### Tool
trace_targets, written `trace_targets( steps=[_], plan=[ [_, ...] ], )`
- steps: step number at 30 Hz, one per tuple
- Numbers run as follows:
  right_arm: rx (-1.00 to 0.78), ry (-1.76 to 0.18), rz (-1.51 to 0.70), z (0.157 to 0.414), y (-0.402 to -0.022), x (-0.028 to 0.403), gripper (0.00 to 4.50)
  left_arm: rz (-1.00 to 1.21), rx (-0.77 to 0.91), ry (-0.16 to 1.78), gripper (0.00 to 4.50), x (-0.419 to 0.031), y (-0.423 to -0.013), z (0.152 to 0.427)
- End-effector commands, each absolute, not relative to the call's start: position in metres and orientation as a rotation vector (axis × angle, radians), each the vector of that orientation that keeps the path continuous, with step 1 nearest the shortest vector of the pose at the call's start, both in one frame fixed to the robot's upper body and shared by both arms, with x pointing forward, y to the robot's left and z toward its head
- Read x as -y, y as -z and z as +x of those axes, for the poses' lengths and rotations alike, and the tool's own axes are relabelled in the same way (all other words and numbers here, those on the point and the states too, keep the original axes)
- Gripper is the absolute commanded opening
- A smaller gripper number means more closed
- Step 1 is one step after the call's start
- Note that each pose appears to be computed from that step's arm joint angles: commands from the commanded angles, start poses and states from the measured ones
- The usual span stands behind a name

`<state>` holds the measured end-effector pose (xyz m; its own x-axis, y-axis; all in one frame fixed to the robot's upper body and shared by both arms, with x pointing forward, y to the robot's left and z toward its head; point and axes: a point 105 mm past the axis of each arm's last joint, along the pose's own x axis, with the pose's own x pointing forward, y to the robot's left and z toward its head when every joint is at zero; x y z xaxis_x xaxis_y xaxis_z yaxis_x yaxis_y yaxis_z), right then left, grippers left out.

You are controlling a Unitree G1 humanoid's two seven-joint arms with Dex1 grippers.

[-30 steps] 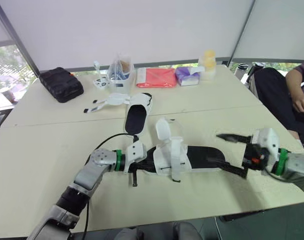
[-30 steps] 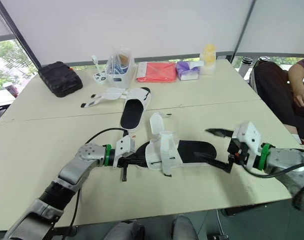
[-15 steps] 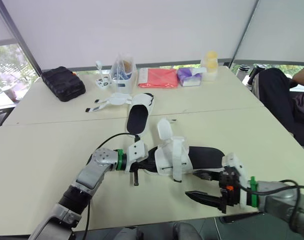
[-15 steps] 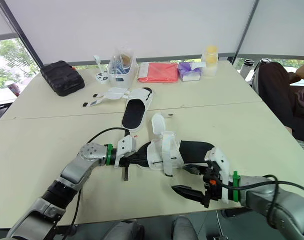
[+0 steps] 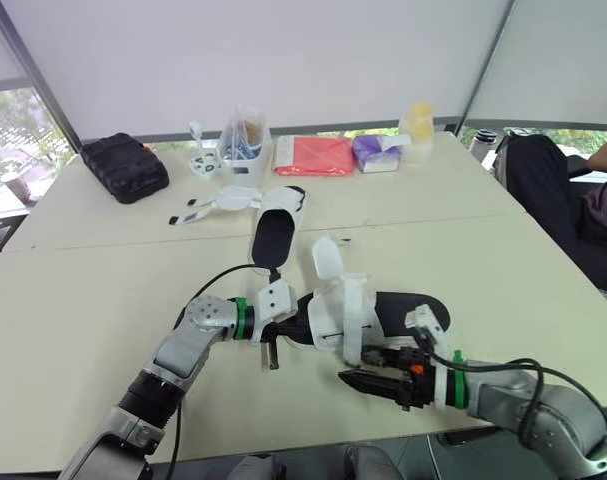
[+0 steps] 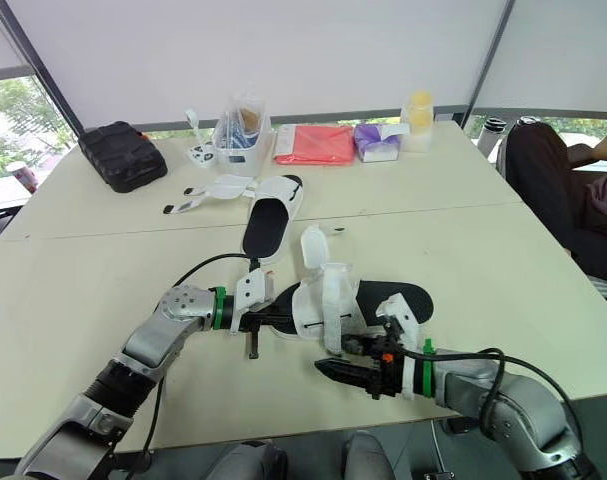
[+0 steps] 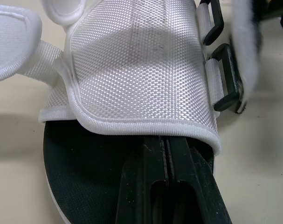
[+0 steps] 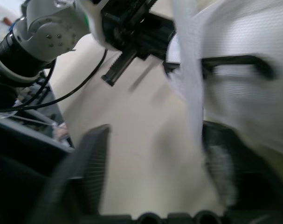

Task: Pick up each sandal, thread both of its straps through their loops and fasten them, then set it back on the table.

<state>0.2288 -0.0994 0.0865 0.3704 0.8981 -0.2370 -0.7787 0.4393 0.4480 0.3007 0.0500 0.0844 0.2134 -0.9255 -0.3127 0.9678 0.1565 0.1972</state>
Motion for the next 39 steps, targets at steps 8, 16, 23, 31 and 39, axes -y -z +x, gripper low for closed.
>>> trace_targets(
  steps=[8,16,23,31,39],
  plan=[
    [-0.469,-1.086,0.319,0.232,-0.108,0.11,0.03,0.404,-0.16,1.331,0.0,-0.053,-0.075,0.302],
    [-0.431,-1.26,0.325,0.237,-0.185,0.121,0.03,0.413,-0.158,1.335,0.0,-0.053,-0.074,0.303],
    [-0.461,-1.265,0.354,0.27,-0.199,0.114,0.03,0.427,-0.146,1.343,0.0,-0.048,-0.074,0.305],
    [-0.588,-1.237,0.334,0.294,-0.18,0.122,0.03,0.421,-0.142,1.327,0.0,-0.048,-0.072,0.302],
    [-0.667,-1.267,0.411,0.293,-0.177,0.128,0.03,0.417,-0.146,1.309,0.0,-0.049,-0.069,0.301]
  ],
)
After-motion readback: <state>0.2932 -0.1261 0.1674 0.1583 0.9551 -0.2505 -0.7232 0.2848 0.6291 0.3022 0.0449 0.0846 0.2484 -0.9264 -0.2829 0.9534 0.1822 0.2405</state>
